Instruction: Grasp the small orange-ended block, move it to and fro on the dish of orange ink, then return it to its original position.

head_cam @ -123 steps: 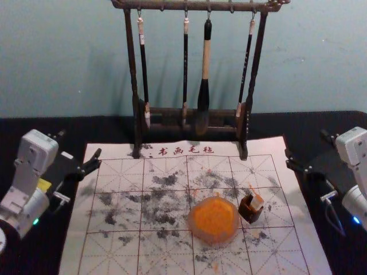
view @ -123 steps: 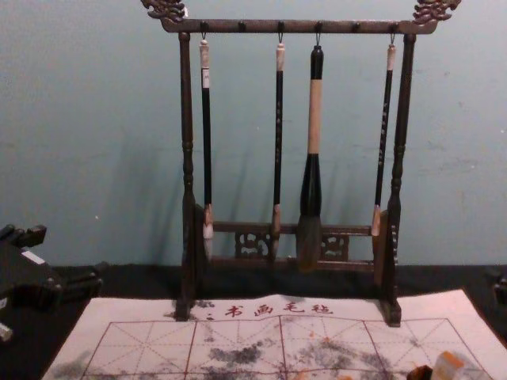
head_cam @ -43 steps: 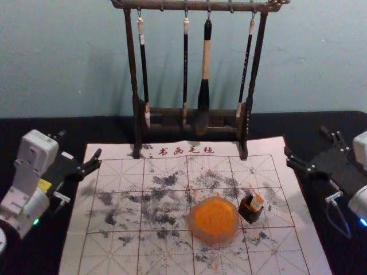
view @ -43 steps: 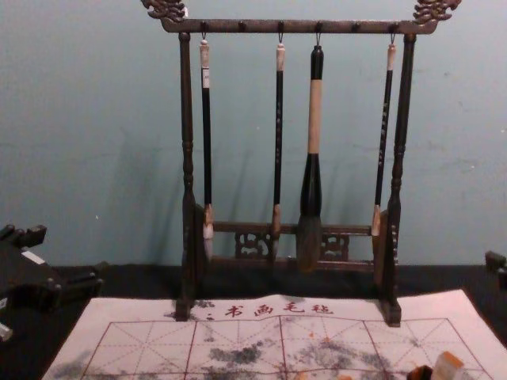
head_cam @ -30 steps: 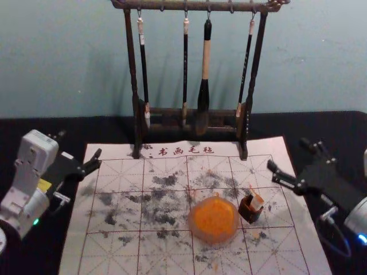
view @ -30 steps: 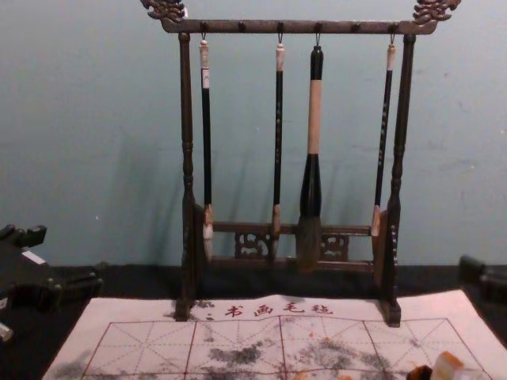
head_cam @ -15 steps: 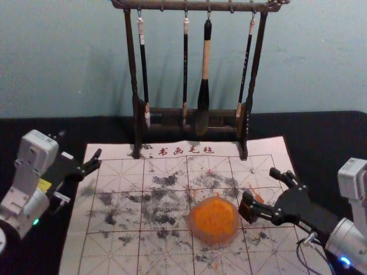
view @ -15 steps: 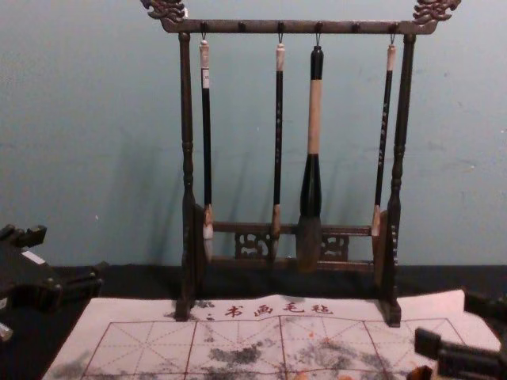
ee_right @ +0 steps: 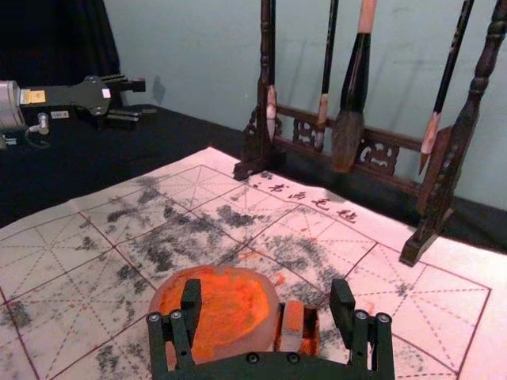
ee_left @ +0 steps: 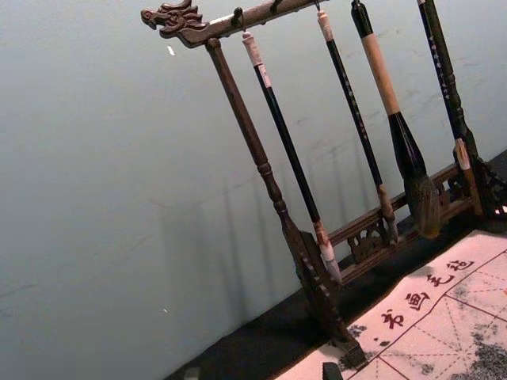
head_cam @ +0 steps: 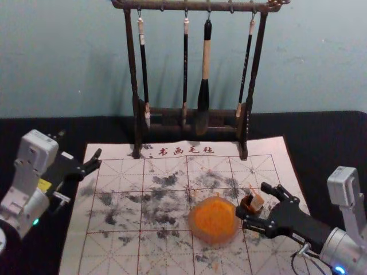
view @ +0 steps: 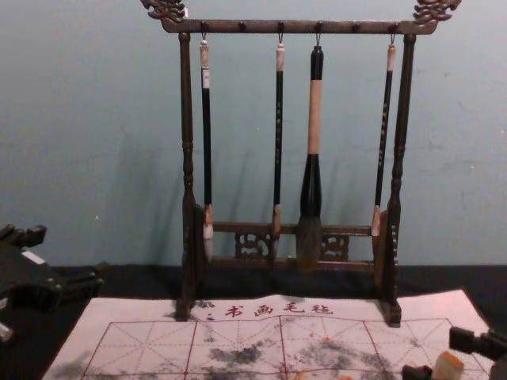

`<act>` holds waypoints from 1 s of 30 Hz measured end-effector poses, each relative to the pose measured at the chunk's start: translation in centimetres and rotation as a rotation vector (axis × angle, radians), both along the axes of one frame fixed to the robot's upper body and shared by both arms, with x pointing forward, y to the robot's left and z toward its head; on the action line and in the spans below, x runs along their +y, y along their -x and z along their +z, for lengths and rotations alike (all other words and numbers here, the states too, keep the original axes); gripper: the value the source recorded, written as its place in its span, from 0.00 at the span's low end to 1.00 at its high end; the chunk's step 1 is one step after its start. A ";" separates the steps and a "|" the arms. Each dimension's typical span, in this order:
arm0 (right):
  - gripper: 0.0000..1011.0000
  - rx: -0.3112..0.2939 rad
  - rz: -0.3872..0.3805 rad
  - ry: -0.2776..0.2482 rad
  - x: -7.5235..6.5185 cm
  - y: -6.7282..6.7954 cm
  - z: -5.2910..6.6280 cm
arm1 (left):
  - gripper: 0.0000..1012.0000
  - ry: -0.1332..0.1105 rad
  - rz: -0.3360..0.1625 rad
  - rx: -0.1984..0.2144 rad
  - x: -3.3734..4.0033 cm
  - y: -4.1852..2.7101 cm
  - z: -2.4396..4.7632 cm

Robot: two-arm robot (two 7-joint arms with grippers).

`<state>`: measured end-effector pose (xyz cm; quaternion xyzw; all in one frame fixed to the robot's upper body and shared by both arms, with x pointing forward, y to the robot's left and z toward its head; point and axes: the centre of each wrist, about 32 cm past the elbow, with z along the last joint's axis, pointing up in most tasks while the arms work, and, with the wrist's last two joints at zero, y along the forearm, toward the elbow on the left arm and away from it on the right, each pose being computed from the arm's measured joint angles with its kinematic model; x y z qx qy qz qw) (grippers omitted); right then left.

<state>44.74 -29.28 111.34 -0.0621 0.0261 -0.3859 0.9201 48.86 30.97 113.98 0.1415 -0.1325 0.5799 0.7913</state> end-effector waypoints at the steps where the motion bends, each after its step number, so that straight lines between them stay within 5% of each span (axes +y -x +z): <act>1: 0.99 0.003 0.001 -0.001 0.0 0.0 0.0 | 0.99 0.000 0.000 0.000 0.00 0.00 0.00; 30: 0.99 0.042 -0.027 -0.009 -0.2 0.5 -0.5 | 0.99 0.000 0.000 0.000 0.00 0.00 0.00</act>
